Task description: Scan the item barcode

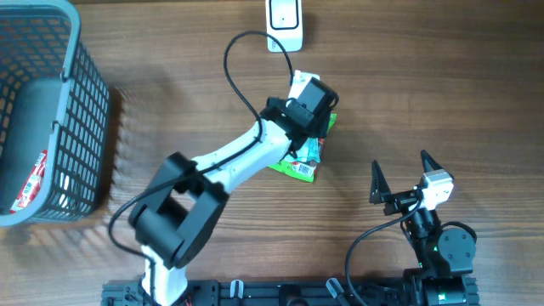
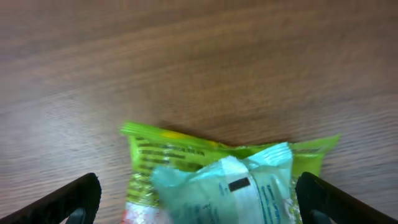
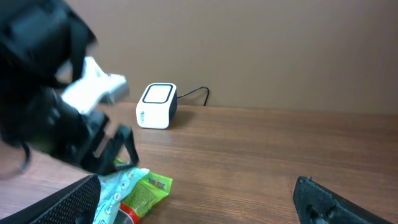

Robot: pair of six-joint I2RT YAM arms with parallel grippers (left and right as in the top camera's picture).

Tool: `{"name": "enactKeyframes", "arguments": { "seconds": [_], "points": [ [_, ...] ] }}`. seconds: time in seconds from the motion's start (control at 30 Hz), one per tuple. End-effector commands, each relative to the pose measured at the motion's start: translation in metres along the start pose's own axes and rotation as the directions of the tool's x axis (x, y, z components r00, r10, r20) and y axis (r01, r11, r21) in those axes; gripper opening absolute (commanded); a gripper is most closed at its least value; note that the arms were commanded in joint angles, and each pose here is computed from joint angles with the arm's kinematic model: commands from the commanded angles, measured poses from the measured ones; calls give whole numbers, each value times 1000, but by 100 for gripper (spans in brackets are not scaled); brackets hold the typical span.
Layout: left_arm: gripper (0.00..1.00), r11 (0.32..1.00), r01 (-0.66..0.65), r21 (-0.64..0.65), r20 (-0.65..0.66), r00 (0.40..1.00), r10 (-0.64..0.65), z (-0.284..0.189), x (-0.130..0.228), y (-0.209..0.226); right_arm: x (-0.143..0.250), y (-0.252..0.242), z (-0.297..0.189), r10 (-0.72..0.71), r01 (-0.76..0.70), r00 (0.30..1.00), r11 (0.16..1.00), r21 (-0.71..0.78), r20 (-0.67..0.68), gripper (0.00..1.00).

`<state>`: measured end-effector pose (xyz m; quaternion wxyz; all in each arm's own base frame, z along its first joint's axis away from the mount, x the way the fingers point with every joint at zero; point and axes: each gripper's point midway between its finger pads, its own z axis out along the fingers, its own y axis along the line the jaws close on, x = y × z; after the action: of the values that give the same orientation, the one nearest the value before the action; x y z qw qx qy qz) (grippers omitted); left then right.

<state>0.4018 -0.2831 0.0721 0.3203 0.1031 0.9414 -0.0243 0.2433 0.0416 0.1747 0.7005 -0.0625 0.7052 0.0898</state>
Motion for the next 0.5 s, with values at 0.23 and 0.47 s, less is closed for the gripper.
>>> {"name": "enactKeyframes", "arguments": {
  "seconds": [0.23,0.47],
  "points": [
    [61,982,179,-66,-189,964,-188,-25,14,75,-2,-2,0,-13,13,1000,1000,10,9,100],
    [41,977,211,-44,-383,899,-211,15,79,79,-2,-2,0,-13,13,1000,1000,10,9,100]
  ]
}}
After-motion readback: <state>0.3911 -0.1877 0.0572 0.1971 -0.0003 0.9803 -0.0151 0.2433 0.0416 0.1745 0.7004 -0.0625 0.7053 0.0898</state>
